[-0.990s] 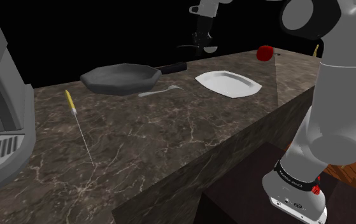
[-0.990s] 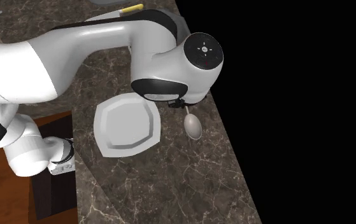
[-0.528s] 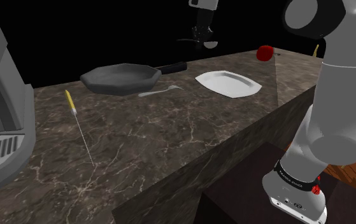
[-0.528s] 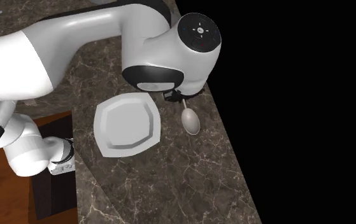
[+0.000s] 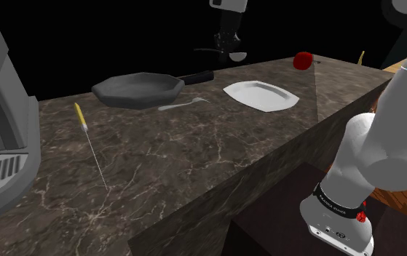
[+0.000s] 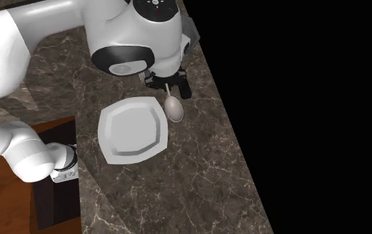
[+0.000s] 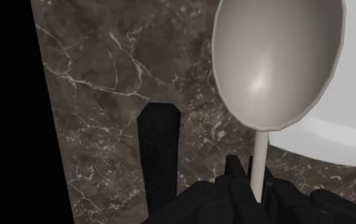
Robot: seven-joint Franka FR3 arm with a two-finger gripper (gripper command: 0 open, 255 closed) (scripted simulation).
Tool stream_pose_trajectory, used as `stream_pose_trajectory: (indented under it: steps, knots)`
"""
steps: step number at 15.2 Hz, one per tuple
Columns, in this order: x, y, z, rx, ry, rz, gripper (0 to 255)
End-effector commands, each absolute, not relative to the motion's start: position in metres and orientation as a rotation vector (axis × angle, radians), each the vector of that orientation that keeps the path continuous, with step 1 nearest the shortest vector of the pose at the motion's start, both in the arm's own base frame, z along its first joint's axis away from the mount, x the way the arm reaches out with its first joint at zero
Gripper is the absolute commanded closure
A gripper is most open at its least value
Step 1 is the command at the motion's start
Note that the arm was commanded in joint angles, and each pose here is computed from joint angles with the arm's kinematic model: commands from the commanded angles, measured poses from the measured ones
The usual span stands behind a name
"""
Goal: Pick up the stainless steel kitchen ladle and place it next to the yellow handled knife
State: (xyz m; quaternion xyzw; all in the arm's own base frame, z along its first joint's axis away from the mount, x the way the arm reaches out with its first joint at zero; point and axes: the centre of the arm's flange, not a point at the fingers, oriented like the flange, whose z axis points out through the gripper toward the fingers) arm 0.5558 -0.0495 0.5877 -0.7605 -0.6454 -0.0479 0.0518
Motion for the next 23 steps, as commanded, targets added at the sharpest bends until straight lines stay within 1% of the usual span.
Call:
stream_pose_trajectory:
  steps: [1,23]
  knots:
    - [0.543,-0.025,0.588,-2.315,-1.963,-0.145,255]
    - [0.408,0.232,0.588,-2.315,-1.963,-0.145,255]
